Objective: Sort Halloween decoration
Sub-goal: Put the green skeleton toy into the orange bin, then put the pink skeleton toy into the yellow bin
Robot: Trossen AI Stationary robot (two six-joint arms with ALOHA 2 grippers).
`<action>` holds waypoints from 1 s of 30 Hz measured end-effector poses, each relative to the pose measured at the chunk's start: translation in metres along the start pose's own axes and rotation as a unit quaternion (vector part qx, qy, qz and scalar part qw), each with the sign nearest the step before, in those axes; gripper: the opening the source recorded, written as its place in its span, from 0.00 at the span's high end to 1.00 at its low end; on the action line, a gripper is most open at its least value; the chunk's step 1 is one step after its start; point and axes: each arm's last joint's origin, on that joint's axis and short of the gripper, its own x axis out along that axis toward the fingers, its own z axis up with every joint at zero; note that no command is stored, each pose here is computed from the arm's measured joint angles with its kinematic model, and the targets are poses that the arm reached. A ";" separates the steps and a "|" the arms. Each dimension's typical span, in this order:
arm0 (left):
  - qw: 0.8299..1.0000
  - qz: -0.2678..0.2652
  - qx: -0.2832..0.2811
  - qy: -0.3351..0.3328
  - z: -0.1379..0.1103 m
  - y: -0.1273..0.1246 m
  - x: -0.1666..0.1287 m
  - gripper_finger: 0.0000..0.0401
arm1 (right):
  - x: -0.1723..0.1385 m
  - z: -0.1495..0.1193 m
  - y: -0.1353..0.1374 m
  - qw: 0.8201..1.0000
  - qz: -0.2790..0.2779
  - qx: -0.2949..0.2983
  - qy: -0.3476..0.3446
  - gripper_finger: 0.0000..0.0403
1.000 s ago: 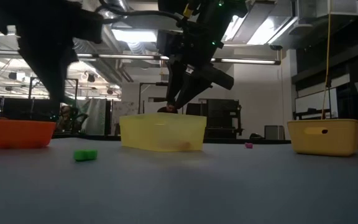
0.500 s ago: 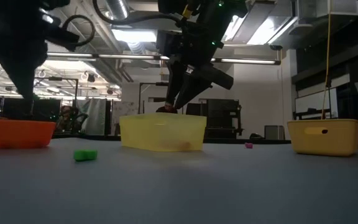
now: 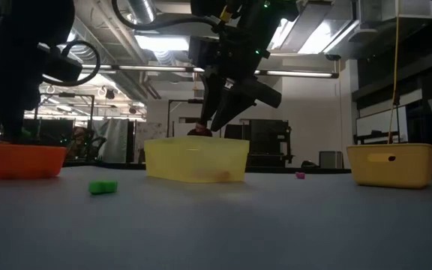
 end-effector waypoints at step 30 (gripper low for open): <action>0.997 -0.025 -0.072 -0.012 0.006 -0.003 -0.004 0.58 | -0.010 -0.002 -0.002 1.000 0.000 0.013 0.000 0.61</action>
